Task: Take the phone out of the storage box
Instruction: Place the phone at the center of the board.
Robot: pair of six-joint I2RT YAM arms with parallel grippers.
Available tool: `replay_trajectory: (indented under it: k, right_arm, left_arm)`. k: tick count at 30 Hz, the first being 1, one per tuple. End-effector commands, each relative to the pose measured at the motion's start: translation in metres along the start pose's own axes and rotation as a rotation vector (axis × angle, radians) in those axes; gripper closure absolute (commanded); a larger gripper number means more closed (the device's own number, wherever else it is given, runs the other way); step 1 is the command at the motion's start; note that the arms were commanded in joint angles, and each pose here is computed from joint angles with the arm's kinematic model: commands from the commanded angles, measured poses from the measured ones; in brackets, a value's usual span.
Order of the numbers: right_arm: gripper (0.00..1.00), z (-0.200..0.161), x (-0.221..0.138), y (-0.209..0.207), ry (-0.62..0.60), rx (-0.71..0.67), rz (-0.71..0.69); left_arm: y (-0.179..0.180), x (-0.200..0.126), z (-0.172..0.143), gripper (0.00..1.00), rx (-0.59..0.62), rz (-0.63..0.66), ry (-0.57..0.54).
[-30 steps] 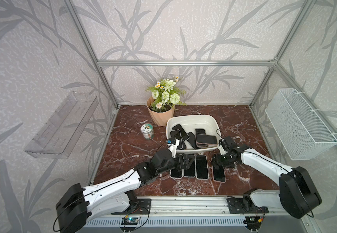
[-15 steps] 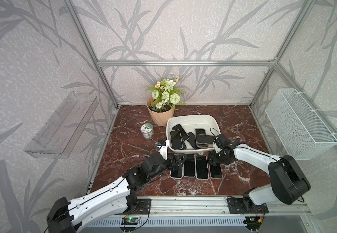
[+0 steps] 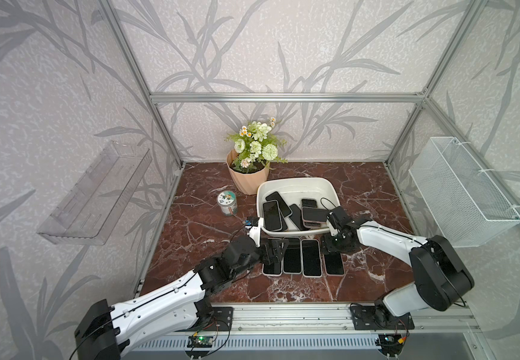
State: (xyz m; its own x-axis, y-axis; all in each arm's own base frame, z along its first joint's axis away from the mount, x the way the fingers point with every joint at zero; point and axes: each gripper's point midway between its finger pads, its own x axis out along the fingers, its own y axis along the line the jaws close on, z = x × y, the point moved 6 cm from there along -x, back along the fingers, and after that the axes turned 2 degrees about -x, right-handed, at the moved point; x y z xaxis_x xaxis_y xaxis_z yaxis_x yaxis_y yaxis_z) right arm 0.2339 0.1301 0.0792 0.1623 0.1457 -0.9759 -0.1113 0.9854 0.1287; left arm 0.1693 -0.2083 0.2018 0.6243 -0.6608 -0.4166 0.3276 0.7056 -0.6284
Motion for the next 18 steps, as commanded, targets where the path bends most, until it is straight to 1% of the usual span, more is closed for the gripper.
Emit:
replay_trajectory:
  k: [1,9,18]
  right_arm:
    - [0.19,-0.009,0.004,0.0,0.058,-0.004,-0.005]
    - [0.11,-0.012,0.007,0.003,0.088,0.004,0.024]
    - [0.06,-0.012,-0.004,0.017,0.066,0.086,0.174]
  left_arm:
    - [-0.007,0.001,0.007,0.0,0.009,-0.017,-0.015]
    - [-0.006,-0.003,0.009,0.0,0.008,-0.013,-0.027]
    - [-0.004,-0.006,0.009,0.0,0.003,-0.008,-0.037]
